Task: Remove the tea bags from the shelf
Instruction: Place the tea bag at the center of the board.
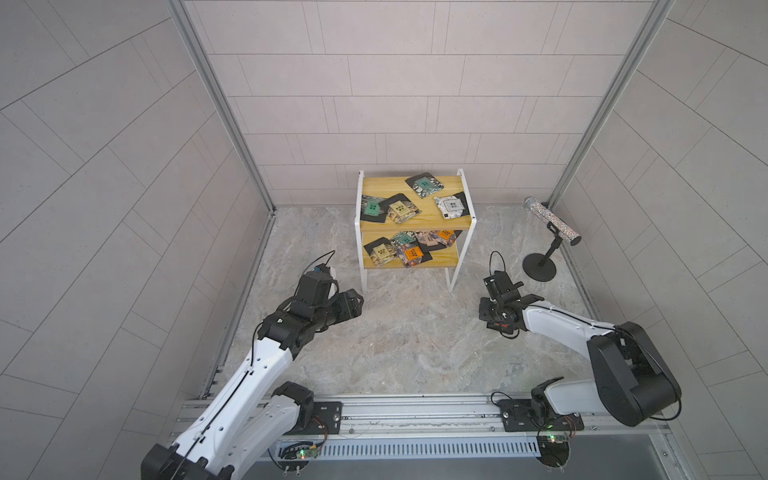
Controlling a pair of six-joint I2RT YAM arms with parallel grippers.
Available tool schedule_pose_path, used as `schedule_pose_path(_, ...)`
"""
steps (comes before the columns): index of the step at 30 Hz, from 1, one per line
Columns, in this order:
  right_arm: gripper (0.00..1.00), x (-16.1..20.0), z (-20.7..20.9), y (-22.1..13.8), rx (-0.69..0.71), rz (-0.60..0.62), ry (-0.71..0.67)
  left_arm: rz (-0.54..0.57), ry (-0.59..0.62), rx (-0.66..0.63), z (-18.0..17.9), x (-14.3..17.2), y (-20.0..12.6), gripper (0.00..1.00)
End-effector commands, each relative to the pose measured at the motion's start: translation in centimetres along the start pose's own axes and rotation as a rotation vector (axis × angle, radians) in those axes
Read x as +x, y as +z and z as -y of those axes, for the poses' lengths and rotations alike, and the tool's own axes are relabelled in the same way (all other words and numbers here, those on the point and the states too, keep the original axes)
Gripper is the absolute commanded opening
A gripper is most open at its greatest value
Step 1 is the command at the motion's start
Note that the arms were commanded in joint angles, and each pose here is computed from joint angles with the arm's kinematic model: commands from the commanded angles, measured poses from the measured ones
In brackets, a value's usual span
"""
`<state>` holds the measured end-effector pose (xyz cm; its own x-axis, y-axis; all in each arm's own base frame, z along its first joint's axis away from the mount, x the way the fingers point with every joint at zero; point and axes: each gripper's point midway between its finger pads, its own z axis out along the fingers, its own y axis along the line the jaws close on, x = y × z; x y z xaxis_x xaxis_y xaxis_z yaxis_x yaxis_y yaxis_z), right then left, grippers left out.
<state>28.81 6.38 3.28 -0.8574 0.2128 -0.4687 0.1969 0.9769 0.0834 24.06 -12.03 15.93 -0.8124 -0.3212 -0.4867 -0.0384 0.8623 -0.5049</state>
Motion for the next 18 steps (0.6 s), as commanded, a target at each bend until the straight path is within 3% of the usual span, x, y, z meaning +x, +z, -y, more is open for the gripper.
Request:
schedule_pose_path(1,0.26,-2.1,-0.2,-2.3,0.000,0.060,-0.003,0.009,0.005,0.010,0.1,0.0,-0.1,0.78)
schedule_pose_path(18,0.49,-6.3,-0.9,-11.1,-0.059,0.181,-0.061,0.058,0.018,0.024,1.9,-1.9,-3.1,0.78)
